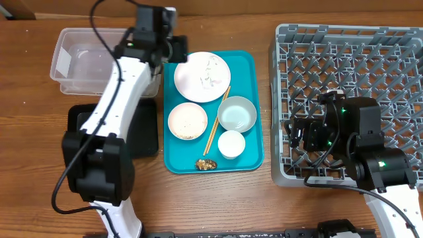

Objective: Sort waste into correct bins and load items into the dishwasher
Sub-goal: 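Carry the red wrapper left and drop it into the clear bin, then grasp the white tissue on the plate with the left gripper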

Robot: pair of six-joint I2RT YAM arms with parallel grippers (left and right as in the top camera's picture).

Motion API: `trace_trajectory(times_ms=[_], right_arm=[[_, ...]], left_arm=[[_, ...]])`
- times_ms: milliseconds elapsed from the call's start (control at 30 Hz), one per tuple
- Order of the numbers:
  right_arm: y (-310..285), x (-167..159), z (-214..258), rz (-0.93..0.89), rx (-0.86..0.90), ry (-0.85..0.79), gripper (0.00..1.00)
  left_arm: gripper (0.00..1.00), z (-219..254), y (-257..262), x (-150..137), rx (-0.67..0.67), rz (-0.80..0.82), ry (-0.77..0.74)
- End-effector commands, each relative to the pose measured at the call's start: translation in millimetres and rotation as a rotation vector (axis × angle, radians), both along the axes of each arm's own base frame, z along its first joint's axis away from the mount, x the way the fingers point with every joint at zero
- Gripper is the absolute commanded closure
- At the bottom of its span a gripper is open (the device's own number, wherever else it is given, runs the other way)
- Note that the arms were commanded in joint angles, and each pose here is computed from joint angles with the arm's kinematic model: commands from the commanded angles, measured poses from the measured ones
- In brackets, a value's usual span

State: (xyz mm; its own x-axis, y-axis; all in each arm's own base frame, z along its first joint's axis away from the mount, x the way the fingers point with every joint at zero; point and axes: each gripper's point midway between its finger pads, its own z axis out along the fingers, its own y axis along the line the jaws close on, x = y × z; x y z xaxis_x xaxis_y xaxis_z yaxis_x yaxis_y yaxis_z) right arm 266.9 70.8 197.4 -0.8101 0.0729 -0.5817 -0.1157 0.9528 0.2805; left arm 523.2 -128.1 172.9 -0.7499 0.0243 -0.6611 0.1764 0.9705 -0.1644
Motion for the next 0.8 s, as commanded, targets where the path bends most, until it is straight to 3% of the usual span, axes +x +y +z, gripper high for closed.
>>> trace_trajectory(times_ms=[0,233,367,433,467,500,567,767], right_arm=[[2.7,2.3,14.8,0.008,0.010,-0.041,0.00],[2.5,0.8,13.5,0.008,0.009,-0.033,0.00],[2.4,0.5,13.2,0.008,0.008,-0.031,0.00],[2.4,0.5,13.2,0.008,0.008,-0.031,0.00],[2.4,0.5,13.2,0.008,0.008,-0.031,0.00],[2.4,0.4,13.1,0.008,0.008,-0.031,0.00],[2.4,0.3,13.0,0.008,0.008,-0.030,0.00],[2.2,-0.4,12.4,0.008,0.007,-0.026,0.00]], left_arm=[[0.30,-14.9,-34.8,5.1,-0.008,-0.060,0.003],[0.32,-93.4,-74.6,1.6,0.022,-0.130,0.111],[0.39,-132.7,-74.8,-2.8,0.041,-0.132,0.182],[0.49,-141.9,-74.7,-5.5,0.043,-0.135,0.204],[0.60,-142.5,-74.4,-6.1,0.045,-0.134,0.208],[0.81,-141.5,-74.7,-5.9,0.044,-0.135,0.205],[0.96,-135.2,-75.1,-4.7,0.043,-0.134,0.193],[0.96,-89.0,-57.3,0.3,0.057,-0.088,0.124]])
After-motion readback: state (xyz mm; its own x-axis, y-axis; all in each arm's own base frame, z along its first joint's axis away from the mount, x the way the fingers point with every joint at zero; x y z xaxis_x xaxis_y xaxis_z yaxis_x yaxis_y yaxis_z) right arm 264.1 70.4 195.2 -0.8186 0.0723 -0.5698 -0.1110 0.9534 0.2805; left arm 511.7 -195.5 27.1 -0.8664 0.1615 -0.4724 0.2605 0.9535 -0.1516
